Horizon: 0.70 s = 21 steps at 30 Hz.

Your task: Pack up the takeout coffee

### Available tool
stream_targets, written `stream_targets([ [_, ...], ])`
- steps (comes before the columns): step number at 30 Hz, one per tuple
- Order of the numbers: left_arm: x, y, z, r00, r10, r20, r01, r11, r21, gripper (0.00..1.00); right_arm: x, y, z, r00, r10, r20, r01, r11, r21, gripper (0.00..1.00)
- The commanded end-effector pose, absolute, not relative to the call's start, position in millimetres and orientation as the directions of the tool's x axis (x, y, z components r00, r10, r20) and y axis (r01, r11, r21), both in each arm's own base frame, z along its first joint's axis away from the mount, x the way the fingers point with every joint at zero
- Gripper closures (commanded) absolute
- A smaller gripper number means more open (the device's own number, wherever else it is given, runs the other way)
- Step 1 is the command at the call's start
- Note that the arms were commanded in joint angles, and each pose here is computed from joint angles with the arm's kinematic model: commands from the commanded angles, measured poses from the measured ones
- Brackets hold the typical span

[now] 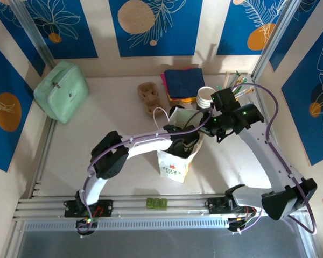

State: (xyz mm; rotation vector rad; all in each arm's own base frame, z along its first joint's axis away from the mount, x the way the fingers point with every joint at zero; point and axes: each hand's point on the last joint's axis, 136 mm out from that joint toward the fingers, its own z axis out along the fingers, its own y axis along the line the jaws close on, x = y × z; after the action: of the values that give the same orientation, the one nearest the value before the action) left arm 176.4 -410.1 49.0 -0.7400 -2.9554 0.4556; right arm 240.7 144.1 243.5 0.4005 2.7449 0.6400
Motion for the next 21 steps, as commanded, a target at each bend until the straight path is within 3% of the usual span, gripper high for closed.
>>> stream_targets([
  [1,158,-386,22,-0.876,0.469,0.116,0.435,0.870,-0.232,1.00,228,191,320,-0.927,0.254,-0.277,-0.025,0.695,0.719,1.00],
  [21,155,-397,1,-0.863,0.488,0.132,0.447,0.858,-0.252,1.00,224,200,327,-0.935,0.244,-0.259,-0.044,0.643,0.765,1.00],
])
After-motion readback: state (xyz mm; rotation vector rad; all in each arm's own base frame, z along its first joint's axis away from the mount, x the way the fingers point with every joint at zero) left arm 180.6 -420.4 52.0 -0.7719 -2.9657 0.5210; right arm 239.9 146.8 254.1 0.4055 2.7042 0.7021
